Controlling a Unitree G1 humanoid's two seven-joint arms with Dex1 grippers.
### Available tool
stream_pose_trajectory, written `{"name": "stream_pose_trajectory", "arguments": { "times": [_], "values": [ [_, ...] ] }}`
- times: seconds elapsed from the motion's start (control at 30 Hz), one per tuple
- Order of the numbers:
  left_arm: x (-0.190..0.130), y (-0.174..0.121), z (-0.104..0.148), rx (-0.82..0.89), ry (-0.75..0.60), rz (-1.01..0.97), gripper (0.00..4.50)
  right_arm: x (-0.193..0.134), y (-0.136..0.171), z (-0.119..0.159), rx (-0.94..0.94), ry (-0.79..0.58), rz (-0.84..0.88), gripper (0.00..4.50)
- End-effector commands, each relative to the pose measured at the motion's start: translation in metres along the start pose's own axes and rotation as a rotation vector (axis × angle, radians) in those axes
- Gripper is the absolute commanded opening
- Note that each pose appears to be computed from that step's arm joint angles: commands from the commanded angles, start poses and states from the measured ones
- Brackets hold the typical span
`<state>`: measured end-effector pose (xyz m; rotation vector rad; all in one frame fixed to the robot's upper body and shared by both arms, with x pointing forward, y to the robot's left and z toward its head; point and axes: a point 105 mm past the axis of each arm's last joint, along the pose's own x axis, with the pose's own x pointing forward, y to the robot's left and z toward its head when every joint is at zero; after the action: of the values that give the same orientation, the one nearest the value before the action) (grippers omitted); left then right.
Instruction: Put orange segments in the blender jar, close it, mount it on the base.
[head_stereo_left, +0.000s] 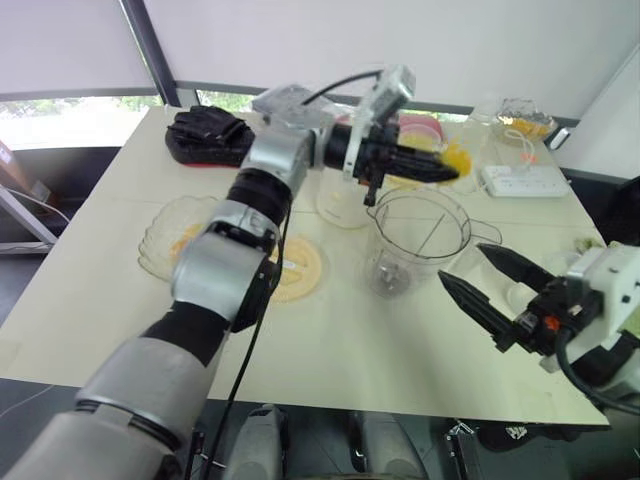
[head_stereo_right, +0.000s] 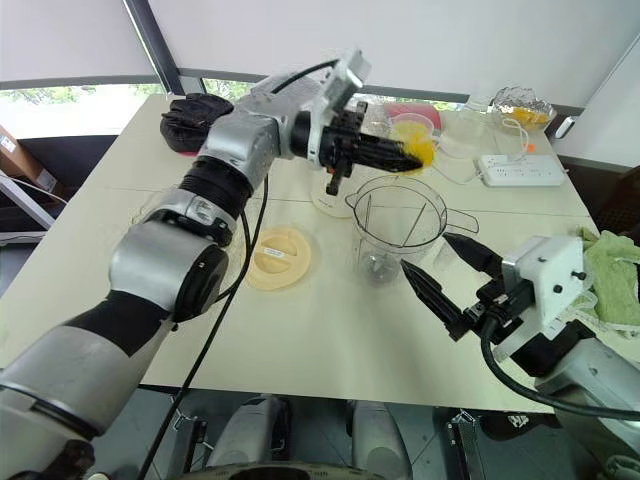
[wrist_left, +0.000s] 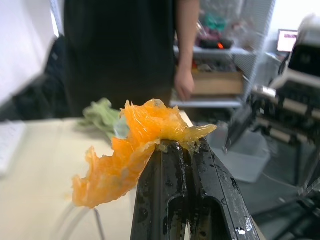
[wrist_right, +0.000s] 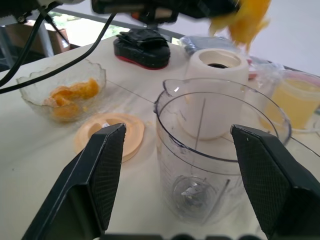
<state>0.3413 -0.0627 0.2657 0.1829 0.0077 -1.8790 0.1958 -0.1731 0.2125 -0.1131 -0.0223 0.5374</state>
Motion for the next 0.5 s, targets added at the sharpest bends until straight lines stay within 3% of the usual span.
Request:
{"name": "stream_pose_trajectory", "arguments": {
  "times": [0.03, 0.23, 0.27, 0.37, 0.5],
  "values": [
    [0.007, -0.003, -0.009, -0.002, 0.044, -0.028, 0.04, -0.004, 0.003, 0.014, -0.038, -0.052, -0.003, 3.52],
    [0.008, -0.007, -0.033, -0.048, 0.114, -0.062, 0.04, -0.005, 0.005, 0.013, -0.033, -0.044, -0.009, 3.52],
    [0.007, -0.008, -0.036, -0.05, 0.12, -0.065, 0.28, -0.005, 0.005, 0.012, -0.032, -0.043, -0.009, 3.52],
    [0.006, -0.008, -0.038, -0.05, 0.127, -0.064, 1.31, -0.005, 0.006, 0.012, -0.028, -0.043, -0.009, 3.52],
    [0.001, -0.007, -0.033, -0.034, 0.119, -0.059, 3.41, -0.006, 0.007, 0.011, -0.021, -0.039, -0.01, 3.52]
  ]
}}
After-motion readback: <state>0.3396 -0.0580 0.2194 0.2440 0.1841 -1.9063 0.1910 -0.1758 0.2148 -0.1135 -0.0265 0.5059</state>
